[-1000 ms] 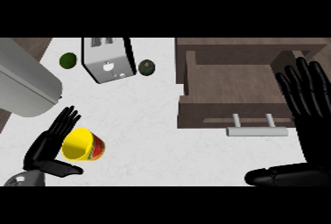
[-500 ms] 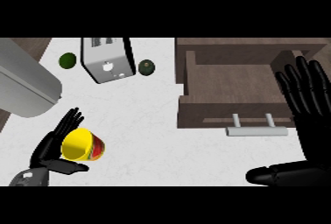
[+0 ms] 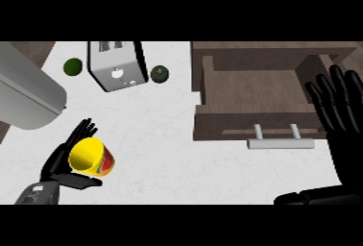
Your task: Pick up the cup, place it into the drawer and close the drawer
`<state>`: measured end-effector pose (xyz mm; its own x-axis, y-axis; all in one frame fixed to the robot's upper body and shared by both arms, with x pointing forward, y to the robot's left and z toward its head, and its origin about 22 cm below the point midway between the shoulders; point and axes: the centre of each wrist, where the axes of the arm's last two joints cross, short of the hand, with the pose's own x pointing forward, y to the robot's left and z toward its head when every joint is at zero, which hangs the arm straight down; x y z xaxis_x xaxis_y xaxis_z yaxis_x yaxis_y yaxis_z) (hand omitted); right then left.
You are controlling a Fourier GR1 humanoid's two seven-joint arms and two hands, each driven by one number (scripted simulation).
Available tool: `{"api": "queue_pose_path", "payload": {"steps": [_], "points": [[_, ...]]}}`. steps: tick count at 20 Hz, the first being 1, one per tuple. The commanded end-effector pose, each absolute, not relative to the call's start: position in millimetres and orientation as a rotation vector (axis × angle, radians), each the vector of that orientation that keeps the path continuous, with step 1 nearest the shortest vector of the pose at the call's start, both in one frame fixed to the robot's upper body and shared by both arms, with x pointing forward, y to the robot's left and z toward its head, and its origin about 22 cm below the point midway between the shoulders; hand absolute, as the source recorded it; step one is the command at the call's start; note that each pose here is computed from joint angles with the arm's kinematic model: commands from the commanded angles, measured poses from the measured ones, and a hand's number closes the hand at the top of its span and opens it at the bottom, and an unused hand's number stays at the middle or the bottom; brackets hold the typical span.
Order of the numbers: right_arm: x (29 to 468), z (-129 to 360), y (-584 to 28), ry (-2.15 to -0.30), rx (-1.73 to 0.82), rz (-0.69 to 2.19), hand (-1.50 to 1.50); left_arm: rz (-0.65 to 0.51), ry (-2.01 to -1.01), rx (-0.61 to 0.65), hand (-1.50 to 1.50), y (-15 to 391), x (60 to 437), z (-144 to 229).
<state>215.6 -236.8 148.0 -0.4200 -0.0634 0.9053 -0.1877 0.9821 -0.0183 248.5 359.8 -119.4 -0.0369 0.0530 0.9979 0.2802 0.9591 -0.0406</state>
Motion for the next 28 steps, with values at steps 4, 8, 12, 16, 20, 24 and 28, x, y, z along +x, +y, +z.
{"api": "queue_pose_path", "payload": {"steps": [4,8,12,16,20,24,28], "points": [[216,141,-230,-1.992,0.179,0.137,-1.50,-0.150,-1.653,-0.443,-1.50,343,265,-120],[225,150,-230,-2.011,0.166,0.139,-1.50,-0.099,-1.628,-0.516,-1.50,342,255,-129],[224,161,-235,-2.013,0.163,0.149,-1.50,-0.074,-1.607,-0.626,-1.50,335,259,-130],[218,147,-231,-2.008,0.178,0.125,-1.50,-0.048,-1.594,-0.670,1.50,330,243,-142],[210,144,-242,-1.993,0.170,0.138,-1.50,-0.038,-1.647,-0.705,1.50,330,251,-134],[229,145,-227,-1.997,0.149,0.137,-1.50,-0.089,-1.727,-0.672,1.50,313,260,-131],[235,152,-235,-2.008,0.144,0.144,-1.50,0.044,-1.827,-0.468,1.50,306,244,-143]]}}
